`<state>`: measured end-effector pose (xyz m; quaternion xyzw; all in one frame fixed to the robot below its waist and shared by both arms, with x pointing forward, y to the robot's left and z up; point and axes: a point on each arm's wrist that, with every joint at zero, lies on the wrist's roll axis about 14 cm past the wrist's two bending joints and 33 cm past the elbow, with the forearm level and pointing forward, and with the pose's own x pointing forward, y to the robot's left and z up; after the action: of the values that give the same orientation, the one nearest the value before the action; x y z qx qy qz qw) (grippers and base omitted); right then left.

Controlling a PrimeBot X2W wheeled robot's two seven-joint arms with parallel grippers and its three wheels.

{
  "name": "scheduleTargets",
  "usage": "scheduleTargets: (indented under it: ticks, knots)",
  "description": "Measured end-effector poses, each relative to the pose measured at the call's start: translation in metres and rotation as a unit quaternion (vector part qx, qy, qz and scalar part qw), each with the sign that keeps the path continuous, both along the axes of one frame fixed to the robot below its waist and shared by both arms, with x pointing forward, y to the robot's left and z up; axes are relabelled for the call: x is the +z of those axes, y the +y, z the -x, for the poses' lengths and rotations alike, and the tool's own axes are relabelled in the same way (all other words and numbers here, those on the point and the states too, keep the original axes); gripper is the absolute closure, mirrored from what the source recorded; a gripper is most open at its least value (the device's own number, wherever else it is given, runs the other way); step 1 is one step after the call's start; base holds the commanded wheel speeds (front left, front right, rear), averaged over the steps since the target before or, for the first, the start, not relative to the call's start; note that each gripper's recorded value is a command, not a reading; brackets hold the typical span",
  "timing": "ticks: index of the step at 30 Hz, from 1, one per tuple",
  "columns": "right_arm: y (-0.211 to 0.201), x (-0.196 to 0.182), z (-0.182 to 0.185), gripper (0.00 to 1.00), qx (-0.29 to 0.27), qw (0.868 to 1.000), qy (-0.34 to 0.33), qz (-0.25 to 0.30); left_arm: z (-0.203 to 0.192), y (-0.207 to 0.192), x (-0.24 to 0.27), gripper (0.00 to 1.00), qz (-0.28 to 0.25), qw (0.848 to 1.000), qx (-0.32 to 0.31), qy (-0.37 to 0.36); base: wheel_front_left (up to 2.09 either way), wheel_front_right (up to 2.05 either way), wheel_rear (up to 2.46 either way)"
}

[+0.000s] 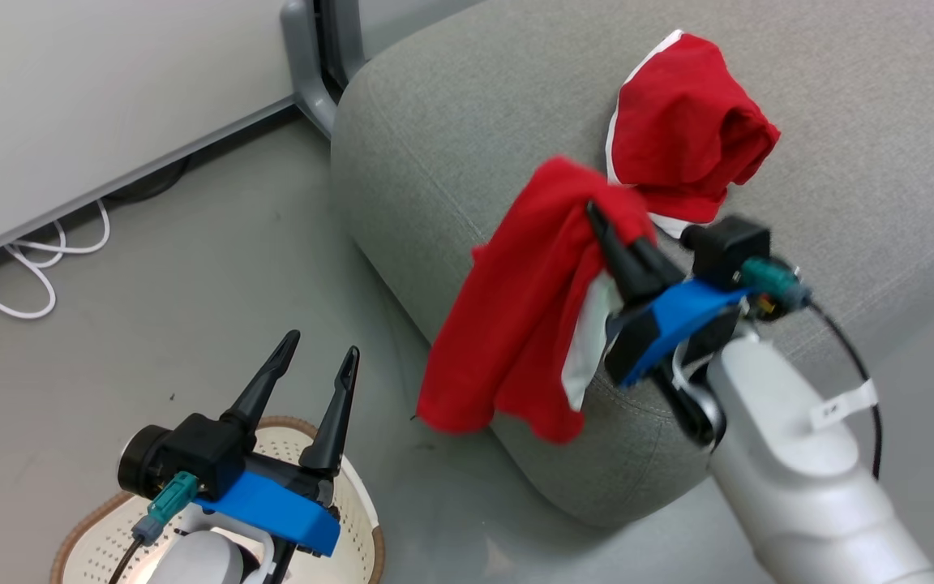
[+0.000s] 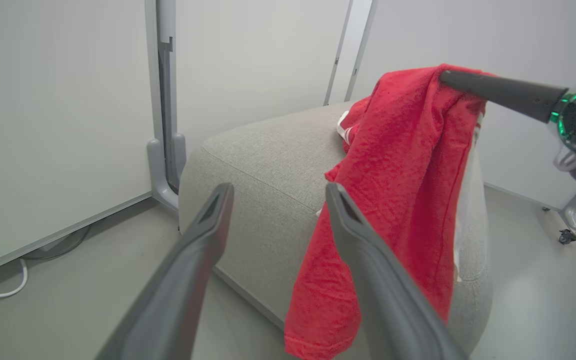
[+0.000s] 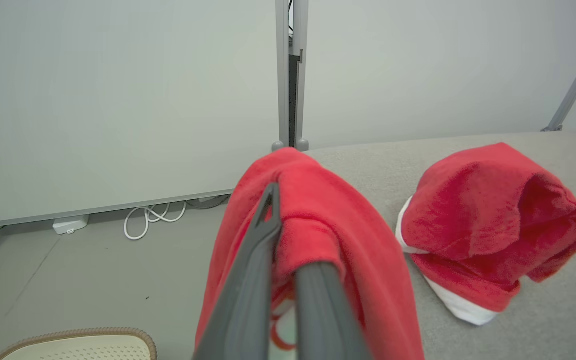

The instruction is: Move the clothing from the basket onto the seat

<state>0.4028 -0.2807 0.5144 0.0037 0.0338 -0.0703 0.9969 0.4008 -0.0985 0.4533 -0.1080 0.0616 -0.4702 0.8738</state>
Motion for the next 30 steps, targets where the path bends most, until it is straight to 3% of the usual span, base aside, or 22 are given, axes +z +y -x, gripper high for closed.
scheduleTargets:
  ticks: [10,12,19,26,30]
  knots:
    - [-0.064,0.087,-0.055,1.00,-0.053,0.995,-0.075,0.041,-0.017,0.017,-0.019,0.00,-0.014,1.000,0.012,-0.003,0.00,0.00,0.00]
    - [-0.080,0.103,-0.065,1.00,-0.072,0.993,-0.094,0.024,-0.022,0.021,-0.022,0.00,-0.014,1.000,0.016,-0.004,0.00,0.00,0.00]
    - [-0.139,0.141,-0.090,1.00,-0.126,0.984,-0.118,0.040,-0.048,0.039,-0.027,0.00,-0.009,0.999,0.038,-0.014,0.00,0.00,0.00]
    - [-0.182,0.141,-0.115,1.00,-0.179,0.974,-0.114,0.083,-0.077,0.066,-0.051,0.00,-0.023,0.997,0.067,-0.011,0.00,0.00,0.00]
    - [-0.195,0.097,-0.129,1.00,-0.200,0.973,-0.069,0.089,-0.086,0.082,-0.073,0.00,-0.035,0.996,0.084,0.004,0.00,0.00,0.00]
